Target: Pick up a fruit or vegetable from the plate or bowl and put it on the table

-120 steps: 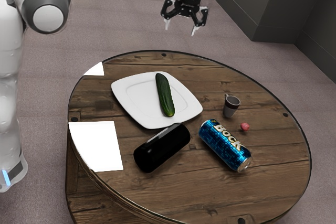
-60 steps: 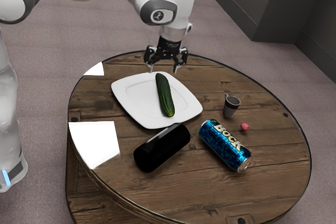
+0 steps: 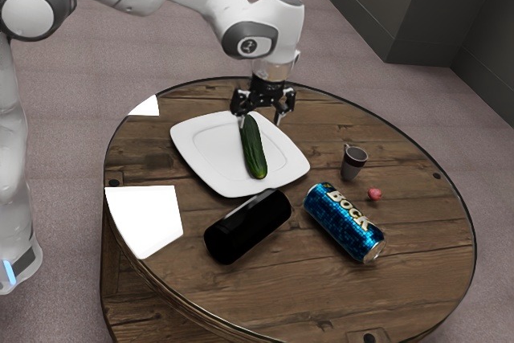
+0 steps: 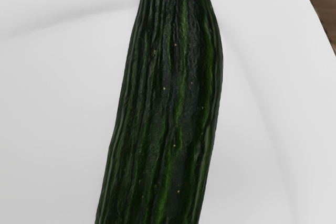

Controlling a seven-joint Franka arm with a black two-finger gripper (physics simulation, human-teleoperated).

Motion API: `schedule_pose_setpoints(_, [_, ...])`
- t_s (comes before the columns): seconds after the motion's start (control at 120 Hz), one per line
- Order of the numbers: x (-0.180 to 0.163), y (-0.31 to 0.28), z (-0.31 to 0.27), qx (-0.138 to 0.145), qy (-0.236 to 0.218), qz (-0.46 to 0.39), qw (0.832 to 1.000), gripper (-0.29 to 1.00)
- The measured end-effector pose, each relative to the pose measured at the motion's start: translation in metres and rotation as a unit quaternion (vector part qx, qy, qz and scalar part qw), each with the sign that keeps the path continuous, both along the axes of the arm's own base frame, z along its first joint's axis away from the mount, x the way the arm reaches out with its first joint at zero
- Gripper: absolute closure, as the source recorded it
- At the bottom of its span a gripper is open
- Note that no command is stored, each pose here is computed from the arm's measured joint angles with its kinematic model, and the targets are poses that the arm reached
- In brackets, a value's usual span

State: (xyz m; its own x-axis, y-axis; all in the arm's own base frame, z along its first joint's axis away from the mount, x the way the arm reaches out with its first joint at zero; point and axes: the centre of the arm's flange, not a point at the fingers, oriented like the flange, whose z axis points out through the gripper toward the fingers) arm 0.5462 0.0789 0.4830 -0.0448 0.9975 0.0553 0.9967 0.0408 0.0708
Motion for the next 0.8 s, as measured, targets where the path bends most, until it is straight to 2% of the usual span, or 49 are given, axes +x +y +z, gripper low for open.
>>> schedule_pose_setpoints(0.8, [0.002, 0.004, -0.05, -0.002, 0.014, 0.037, 0.999, 0.0])
